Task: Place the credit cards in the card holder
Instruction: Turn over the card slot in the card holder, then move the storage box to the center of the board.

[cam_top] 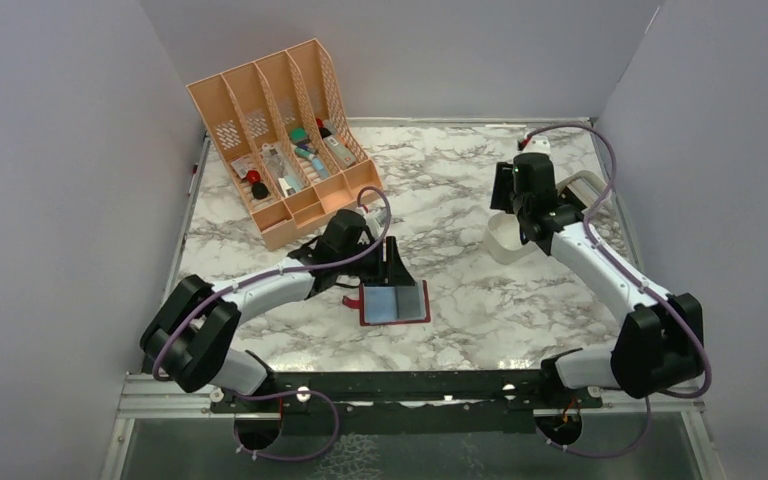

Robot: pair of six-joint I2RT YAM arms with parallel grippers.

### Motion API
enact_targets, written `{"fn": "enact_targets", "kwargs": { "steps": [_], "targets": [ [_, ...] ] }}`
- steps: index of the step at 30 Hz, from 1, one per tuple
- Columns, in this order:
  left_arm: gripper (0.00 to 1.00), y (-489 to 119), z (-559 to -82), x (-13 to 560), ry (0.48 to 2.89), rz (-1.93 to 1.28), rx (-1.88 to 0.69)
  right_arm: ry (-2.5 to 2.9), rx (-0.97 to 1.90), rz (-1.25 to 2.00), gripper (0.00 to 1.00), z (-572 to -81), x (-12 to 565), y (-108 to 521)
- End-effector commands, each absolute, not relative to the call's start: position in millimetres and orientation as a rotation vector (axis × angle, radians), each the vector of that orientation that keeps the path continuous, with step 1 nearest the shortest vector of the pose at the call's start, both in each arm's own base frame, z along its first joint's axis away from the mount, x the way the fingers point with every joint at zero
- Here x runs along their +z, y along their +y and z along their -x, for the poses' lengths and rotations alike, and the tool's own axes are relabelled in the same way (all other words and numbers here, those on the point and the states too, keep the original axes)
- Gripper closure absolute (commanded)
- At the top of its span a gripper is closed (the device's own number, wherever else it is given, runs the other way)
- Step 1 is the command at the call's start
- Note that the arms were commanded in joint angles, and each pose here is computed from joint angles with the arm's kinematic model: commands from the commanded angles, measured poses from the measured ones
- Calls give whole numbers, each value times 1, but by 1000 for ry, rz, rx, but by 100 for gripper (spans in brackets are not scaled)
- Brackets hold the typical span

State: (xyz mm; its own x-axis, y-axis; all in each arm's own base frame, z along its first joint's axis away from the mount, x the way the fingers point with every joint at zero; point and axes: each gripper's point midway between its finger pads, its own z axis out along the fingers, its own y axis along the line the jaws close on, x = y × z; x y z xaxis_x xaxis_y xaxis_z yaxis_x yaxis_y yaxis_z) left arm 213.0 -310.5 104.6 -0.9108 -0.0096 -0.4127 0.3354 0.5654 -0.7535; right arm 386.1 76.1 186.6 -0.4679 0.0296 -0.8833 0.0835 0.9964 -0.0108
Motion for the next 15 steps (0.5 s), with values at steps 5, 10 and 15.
{"fn": "enact_targets", "kwargs": {
  "steps": [5, 10, 15],
  "targets": [
    [45, -282, -231, 140, 2400, -334, -975, 2330, -187, -57, 40, -389, 128, 34],
    [44, -271, -230, 152, 2388, -371, -907, 2439, -147, -65, 42, -374, 101, 40],
    [44, -261, -235, 168, 2345, -414, -828, 2510, 3, -43, 44, -361, 79, 61]
  ]
}}
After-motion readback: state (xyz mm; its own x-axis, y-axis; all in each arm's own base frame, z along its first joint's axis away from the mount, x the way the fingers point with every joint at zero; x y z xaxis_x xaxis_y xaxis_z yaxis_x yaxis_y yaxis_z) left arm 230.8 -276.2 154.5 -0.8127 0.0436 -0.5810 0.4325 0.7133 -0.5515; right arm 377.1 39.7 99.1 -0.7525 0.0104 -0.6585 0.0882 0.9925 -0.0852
